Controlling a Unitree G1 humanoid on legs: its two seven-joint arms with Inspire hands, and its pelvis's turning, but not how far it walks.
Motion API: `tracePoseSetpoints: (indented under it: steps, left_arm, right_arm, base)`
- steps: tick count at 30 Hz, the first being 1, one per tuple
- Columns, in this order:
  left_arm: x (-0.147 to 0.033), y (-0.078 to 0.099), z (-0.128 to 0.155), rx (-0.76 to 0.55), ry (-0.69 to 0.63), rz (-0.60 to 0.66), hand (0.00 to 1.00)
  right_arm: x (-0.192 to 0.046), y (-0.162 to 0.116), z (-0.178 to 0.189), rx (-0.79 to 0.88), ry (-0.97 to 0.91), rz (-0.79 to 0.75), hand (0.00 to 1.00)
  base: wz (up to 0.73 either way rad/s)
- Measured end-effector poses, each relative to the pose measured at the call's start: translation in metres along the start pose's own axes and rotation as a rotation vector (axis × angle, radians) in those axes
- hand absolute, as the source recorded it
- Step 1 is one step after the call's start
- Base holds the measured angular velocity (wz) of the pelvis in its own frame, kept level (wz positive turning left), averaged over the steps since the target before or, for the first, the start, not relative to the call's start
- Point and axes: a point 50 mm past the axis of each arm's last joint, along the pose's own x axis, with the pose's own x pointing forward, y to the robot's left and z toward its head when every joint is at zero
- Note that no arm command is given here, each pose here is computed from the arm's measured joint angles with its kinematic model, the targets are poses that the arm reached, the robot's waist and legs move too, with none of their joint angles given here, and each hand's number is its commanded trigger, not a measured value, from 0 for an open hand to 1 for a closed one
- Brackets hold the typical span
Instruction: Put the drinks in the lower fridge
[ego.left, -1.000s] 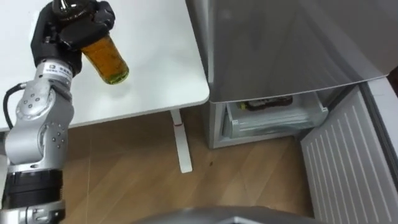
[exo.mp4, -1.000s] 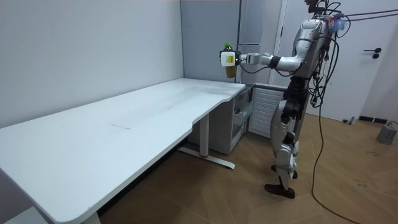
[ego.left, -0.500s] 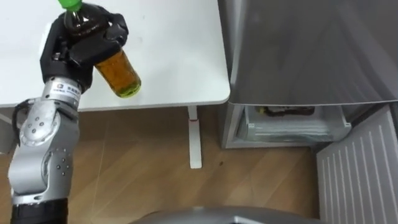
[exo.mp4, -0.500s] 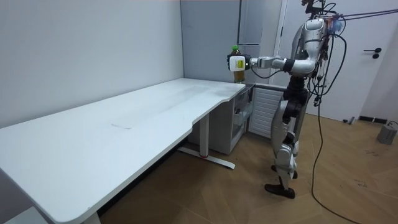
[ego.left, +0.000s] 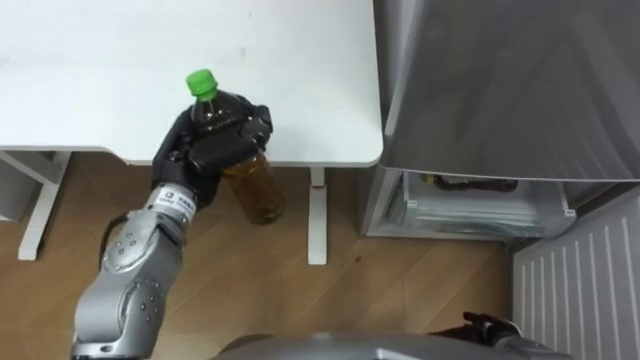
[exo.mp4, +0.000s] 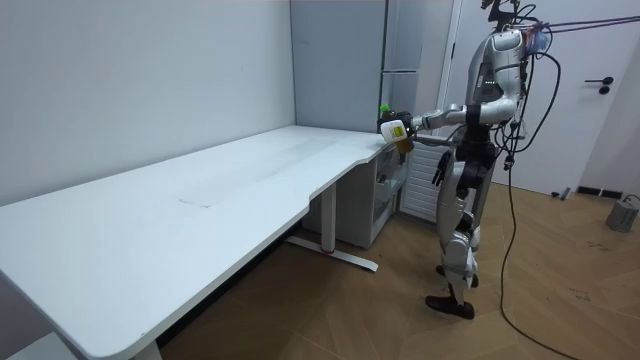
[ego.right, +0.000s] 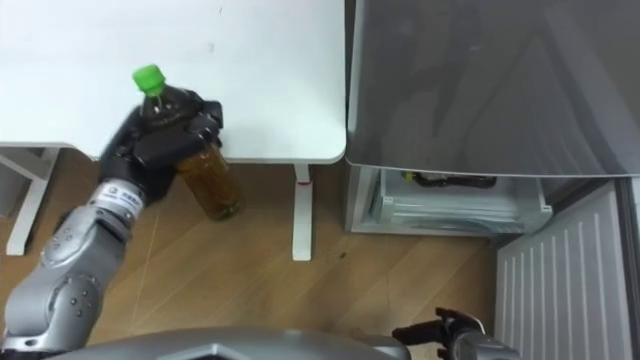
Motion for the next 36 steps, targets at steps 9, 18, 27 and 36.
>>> tracePoseSetpoints:
  steps: [9,18,27,36]
  left_arm:
    - [0.001,-0.003,-0.013,-0.006,0.056,-0.034,1.0]
    - [0.001,0.004,-0.032,-0.001,0.123,-0.006,1.0]
    - [0.001,0.006,-0.034,0.005,0.106,0.0,1.0]
    - [0.001,0.009,-0.034,0.14,0.112,0.007,1.0]
  right_arm:
    - [0.001,0.014,0.016,-0.04,-0.05,0.067,0.0]
    - [-0.003,0.028,0.044,-0.091,-0.2,0.116,0.0]
    - [-0.016,0.047,0.08,-0.161,-0.379,0.226,0.0]
    - [-0.034,0.065,0.093,-0.247,-0.504,0.357,0.0]
  base:
    - [0.0]
    - [0.04]
    - [0.02]
    - [-0.01]
